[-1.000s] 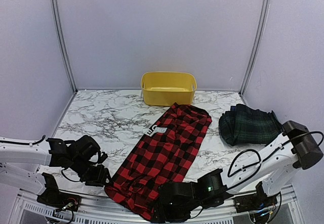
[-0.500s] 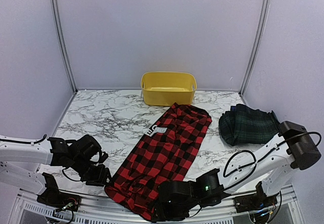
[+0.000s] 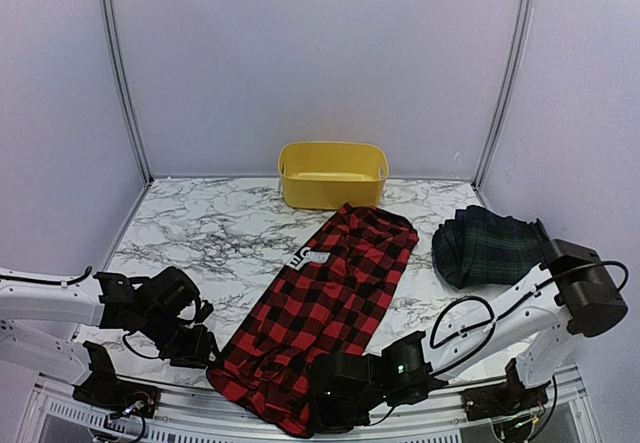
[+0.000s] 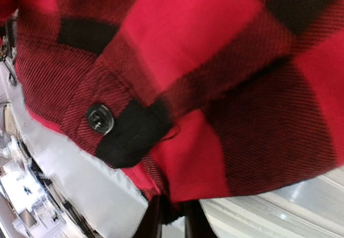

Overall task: Fold and stack the mixed laundry pile
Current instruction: Pick up the rectangle-folded shirt from the center of the board.

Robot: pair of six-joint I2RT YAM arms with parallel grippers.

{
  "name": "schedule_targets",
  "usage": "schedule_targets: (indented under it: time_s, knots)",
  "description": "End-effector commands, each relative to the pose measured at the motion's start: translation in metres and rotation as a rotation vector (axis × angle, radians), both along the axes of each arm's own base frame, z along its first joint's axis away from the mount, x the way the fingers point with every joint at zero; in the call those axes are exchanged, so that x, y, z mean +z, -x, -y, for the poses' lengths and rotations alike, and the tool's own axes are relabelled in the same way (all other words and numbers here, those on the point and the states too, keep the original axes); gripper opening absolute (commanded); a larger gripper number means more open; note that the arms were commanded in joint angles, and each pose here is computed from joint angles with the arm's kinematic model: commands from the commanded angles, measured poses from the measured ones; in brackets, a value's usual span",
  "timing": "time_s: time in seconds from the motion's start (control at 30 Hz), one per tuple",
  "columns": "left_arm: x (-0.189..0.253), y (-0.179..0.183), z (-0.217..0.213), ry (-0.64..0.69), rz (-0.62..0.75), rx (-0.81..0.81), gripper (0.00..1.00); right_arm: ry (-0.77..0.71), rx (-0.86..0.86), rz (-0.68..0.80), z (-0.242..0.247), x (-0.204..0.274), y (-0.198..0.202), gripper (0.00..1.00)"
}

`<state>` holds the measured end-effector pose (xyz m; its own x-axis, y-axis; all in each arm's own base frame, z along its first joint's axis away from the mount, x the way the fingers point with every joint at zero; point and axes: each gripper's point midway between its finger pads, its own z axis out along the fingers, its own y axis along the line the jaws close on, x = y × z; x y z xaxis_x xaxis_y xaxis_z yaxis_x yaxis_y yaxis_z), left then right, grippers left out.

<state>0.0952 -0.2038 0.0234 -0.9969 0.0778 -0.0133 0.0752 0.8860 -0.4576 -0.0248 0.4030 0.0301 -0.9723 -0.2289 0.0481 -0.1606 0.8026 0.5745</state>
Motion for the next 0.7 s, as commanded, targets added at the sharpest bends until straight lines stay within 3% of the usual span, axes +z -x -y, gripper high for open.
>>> schedule_targets:
  time_s: [0.0,0.03,0.27,0.47,0.67]
  knots:
    - [-0.019,0.011,-0.023,-0.096,-0.028,-0.023,0.48,0.008,-0.014,0.020,-0.003,-0.004,-0.006,0.04]
    - [-0.019,0.012,-0.022,-0.092,-0.031,-0.031,0.45,-0.002,-0.010,0.026,-0.005,-0.001,-0.007,0.00]
    - [-0.012,0.021,-0.015,-0.030,-0.067,-0.053,0.32,-0.027,0.012,0.063,-0.013,0.013,-0.009,0.00]
    - [0.005,0.020,-0.005,0.028,-0.056,-0.067,0.00,-0.067,0.020,0.107,-0.018,0.030,-0.010,0.00]
    - [0.041,0.009,0.008,0.098,0.002,-0.056,0.00,-0.119,0.001,0.174,-0.021,0.060,-0.017,0.00]
